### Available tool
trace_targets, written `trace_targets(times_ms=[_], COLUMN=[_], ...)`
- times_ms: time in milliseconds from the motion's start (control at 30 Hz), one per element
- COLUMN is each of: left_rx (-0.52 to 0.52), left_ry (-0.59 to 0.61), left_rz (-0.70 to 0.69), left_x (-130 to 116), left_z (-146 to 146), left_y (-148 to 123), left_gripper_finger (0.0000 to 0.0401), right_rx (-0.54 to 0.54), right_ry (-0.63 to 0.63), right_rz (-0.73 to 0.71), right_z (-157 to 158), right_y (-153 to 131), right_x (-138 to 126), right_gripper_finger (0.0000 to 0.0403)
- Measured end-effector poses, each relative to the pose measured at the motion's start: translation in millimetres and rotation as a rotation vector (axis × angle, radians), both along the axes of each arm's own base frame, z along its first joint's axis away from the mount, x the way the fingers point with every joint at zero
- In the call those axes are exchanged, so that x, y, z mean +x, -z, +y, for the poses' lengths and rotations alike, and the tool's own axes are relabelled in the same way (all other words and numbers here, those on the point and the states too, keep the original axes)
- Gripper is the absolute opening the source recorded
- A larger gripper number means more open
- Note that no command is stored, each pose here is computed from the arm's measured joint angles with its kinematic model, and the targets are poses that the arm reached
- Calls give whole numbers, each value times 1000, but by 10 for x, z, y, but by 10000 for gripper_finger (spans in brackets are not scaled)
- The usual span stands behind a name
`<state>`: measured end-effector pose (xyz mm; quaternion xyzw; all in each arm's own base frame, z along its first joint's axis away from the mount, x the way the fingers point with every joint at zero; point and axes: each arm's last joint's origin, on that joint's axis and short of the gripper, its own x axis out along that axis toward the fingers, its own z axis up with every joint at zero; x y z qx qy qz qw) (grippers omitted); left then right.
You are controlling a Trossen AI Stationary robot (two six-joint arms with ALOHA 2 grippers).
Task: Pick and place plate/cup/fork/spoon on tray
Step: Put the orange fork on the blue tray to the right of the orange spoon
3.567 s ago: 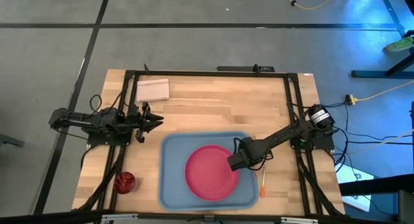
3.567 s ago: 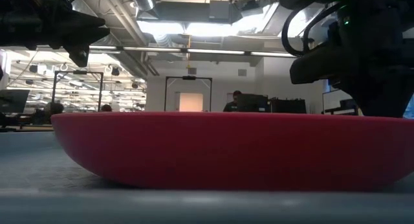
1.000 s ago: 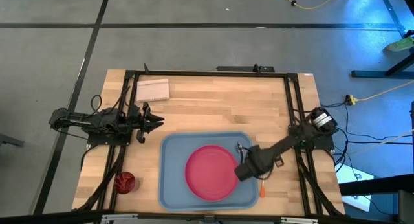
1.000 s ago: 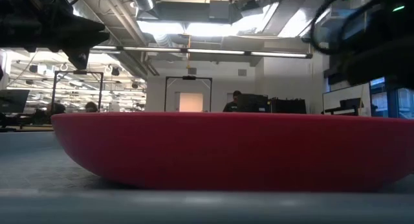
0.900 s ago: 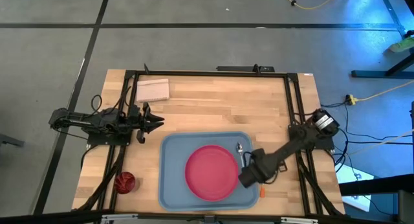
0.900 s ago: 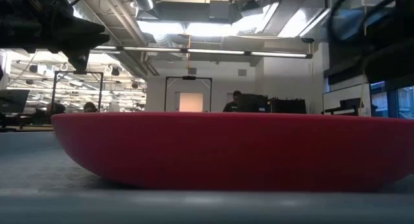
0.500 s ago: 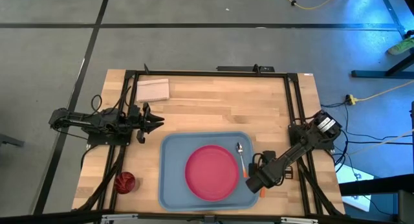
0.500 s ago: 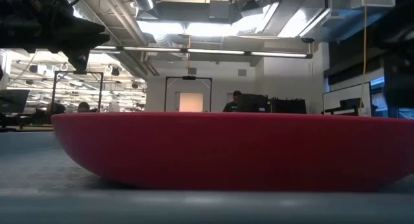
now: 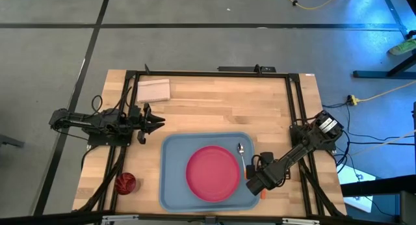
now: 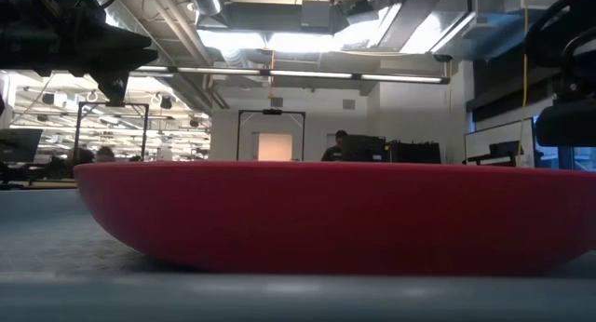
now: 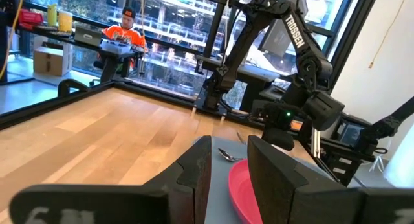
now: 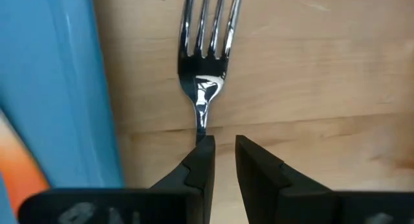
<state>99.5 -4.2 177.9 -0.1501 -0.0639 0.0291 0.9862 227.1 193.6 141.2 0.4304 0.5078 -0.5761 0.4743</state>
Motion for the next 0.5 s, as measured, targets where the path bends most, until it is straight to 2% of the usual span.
trace_targets(times_ms=[333, 500], left_rx=[0, 0], left_ry=[-1, -1], left_rz=[0, 0], left_x=[0, 0], left_z=[0, 0], left_y=[1, 1], left_gripper_finger=[94, 94], right_rx=[-22, -35], right_ry=[-2, -28], right_rz=[10, -42], right_z=[-34, -45], right_y=[-24, -89], right_x=[-9, 0], right_gripper_finger=[67, 67])
